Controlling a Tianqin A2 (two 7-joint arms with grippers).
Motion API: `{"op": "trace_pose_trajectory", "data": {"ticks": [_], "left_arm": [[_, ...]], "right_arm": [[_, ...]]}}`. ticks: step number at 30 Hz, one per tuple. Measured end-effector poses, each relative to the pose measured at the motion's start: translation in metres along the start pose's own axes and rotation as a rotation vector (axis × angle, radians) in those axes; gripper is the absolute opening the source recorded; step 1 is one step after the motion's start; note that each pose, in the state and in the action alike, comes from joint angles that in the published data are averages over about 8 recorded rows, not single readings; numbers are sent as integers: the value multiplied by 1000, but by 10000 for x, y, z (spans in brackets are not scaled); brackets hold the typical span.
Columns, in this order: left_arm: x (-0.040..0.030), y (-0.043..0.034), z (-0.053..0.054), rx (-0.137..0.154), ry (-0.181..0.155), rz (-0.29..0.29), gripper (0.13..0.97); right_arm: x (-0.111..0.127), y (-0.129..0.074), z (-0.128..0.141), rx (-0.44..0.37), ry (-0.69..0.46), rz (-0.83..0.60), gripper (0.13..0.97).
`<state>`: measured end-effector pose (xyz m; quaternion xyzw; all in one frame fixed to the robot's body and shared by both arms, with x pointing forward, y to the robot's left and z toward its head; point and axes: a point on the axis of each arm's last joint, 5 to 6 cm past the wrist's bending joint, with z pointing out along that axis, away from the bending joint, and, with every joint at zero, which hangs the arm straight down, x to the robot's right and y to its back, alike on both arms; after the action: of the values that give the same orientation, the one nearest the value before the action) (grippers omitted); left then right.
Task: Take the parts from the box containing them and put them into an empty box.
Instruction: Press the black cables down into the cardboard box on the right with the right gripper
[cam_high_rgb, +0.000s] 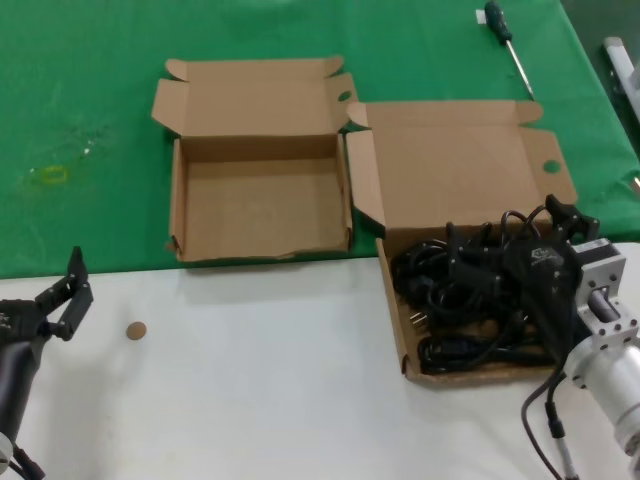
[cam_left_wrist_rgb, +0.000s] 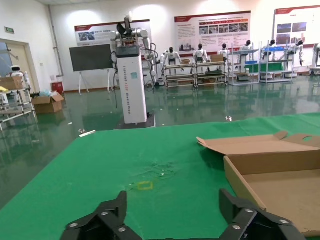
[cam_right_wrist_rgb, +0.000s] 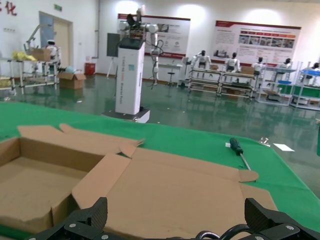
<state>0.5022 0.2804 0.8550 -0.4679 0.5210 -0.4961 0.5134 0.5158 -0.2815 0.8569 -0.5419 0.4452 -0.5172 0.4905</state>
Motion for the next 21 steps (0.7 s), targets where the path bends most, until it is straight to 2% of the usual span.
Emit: {"op": "trace_pose_trajectory", "data": {"ticks": [4, 10, 21], "left_arm": [[0, 0, 0, 0, 0, 0, 691], [0, 0, 0, 0, 0, 0, 523], [0, 0, 0, 0, 0, 0, 290]], "right_arm": [[60, 11, -21, -10, -24, -49, 966], [239, -2, -42, -23, -88, -178, 966], [744, -233, 18, -14, -287, -464, 966]]}}
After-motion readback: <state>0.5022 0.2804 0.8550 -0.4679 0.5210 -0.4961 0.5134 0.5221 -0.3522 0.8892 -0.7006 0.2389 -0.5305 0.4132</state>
